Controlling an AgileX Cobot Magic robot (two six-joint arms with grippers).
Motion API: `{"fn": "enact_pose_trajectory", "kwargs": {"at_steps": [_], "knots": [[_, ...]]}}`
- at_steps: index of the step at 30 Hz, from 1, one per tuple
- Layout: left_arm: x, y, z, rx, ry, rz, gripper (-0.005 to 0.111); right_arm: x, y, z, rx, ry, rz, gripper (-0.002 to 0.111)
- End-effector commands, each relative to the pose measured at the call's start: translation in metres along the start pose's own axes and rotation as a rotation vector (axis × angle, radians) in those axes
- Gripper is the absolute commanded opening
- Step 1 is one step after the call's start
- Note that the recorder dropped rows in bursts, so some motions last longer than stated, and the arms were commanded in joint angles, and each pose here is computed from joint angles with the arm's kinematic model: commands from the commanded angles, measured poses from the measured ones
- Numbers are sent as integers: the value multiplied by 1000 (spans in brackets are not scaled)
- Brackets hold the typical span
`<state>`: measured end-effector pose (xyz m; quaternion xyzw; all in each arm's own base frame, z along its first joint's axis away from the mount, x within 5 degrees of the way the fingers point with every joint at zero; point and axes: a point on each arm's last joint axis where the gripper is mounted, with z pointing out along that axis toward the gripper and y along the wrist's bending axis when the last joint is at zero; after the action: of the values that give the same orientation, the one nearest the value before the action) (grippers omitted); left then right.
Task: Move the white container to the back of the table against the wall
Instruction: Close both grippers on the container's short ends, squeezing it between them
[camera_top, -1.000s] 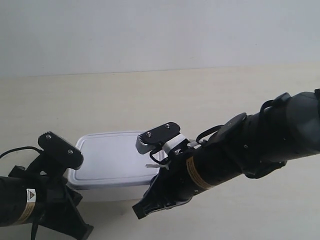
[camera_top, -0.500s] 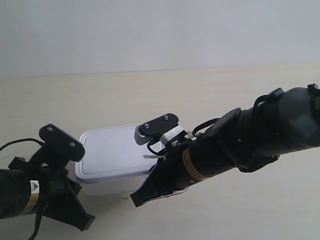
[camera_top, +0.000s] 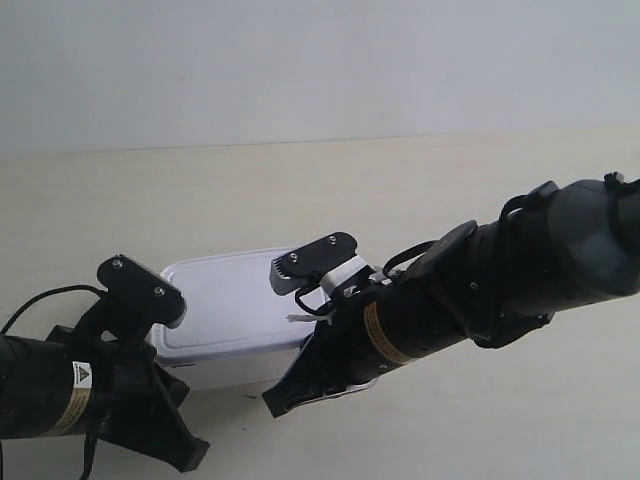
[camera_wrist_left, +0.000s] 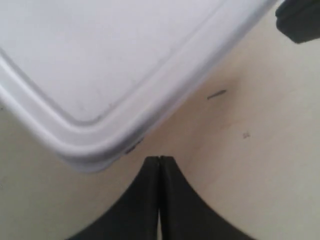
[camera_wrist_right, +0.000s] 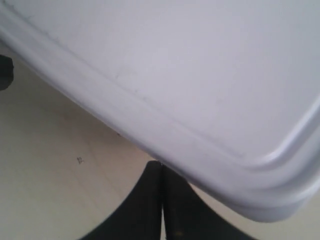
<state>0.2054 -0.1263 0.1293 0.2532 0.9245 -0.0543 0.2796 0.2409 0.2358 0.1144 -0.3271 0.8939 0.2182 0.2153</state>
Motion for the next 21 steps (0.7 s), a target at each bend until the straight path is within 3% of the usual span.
{"fn": "enact_pose_trajectory", "kwargs": {"at_steps": [1,10,21], "knots": [[-13,0,-1,-12,-38,-11,0,-2,-1,0,15,-8,-10,0],[-19,0,22,-33,9,-19,0,-2,-2,0,26,-10,-7,0],[-35,6,38,-108,-6,-9,0,-6,-12,-1,139,-43,-1,0]]}}
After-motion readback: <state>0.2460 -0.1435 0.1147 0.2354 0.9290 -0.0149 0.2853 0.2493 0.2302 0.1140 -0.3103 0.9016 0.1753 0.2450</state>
